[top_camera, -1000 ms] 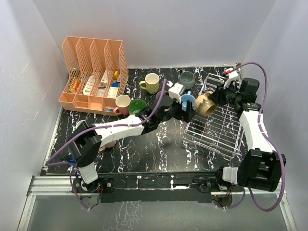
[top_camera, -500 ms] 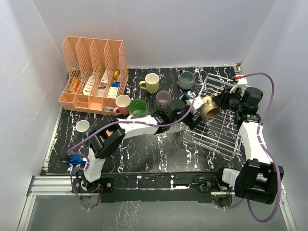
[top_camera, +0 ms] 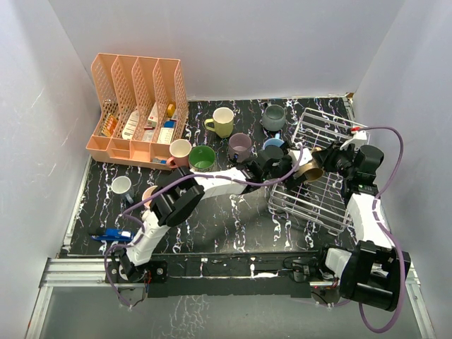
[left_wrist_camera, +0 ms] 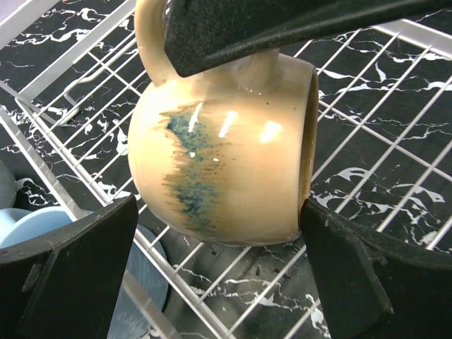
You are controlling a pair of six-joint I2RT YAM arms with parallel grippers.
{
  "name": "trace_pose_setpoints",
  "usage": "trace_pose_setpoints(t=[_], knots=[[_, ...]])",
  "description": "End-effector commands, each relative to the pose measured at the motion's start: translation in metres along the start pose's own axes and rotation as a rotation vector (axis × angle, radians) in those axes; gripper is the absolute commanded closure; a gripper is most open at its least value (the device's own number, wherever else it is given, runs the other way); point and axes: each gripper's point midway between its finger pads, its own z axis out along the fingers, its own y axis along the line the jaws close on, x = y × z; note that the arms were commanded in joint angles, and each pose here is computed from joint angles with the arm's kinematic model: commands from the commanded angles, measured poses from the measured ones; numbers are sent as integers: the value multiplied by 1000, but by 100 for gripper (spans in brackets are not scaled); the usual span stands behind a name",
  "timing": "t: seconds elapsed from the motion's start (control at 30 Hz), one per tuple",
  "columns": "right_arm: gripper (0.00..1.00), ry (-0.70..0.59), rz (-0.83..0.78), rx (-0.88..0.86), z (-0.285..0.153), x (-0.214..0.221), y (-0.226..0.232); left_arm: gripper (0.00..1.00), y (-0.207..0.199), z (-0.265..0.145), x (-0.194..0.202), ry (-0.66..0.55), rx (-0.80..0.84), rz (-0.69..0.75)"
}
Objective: Load the cups into the dish rack
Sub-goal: Pick up the cup from the dish rack, then turn the cup upside down in the dish rack.
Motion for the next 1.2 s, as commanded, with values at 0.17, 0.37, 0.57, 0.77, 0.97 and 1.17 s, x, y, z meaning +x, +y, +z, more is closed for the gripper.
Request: trace_pose_setpoints(t=[0.17, 0.37, 0.57, 0.77, 0.97, 1.17], knots=[[92, -199, -105, -69, -9, -48, 19, 3, 28, 19, -8, -21, -118, 109], [91, -167, -143, -75, -13, -38, 20, 3, 26, 24, -10, -45, -103, 127], [88, -96, -187, -61, -17, -26, 16, 4, 22, 28, -6, -52, -83, 144], [86, -8, -204, -67, -16, -12, 11, 9, 22, 30, -4, -60, -81, 160], [84, 73, -225, -67, -17, -4, 6, 15, 22, 29, -2, -54, -77, 187], [84, 162, -220, -73, -22, 5, 2, 16, 21, 27, -4, -66, -72, 225]])
